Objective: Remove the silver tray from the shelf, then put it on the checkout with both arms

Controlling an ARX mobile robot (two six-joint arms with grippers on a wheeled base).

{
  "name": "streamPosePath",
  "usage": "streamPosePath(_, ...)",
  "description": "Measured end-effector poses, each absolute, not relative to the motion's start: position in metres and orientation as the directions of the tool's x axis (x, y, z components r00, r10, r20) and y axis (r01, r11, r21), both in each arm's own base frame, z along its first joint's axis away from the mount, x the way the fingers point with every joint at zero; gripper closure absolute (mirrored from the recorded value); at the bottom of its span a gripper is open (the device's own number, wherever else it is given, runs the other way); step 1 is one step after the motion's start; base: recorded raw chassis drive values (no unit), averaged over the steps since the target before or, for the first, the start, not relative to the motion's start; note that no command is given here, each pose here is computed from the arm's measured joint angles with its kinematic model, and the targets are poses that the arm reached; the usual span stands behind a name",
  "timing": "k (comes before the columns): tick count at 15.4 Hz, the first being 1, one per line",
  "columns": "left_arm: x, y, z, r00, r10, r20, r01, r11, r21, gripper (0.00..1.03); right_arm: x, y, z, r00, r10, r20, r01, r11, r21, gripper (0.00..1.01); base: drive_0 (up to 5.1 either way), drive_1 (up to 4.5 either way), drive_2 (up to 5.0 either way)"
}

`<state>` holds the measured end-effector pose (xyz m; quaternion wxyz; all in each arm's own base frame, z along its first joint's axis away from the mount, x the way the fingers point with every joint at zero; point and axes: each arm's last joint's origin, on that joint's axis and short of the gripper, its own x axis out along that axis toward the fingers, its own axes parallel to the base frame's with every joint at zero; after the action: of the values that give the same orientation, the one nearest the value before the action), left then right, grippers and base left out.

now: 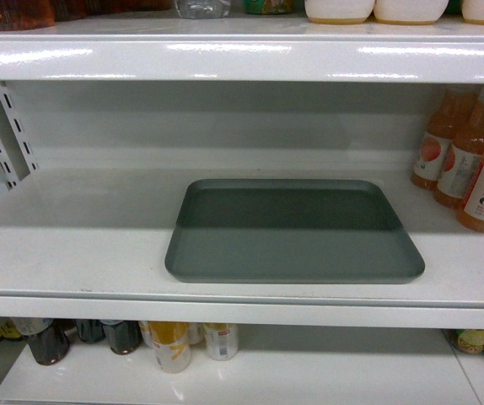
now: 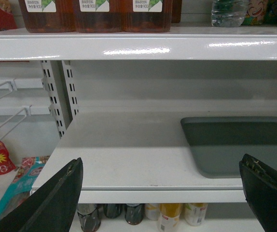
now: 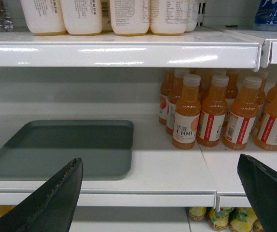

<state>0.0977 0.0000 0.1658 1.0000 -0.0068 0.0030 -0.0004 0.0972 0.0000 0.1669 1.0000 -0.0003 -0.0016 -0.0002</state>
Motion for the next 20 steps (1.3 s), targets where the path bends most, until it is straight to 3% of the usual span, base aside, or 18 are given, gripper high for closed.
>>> streamPosePath(20, 0.0977, 0.0000, 0.1658, 1.000, -0.001, -0.006, 0.001, 1.000, -0.014, 0.05, 0.0972, 0.0000, 0.1670, 1.000, 0.000, 0.004, 0.000, 1.000, -0.001, 0.03, 0.0, 0.00, 0.0)
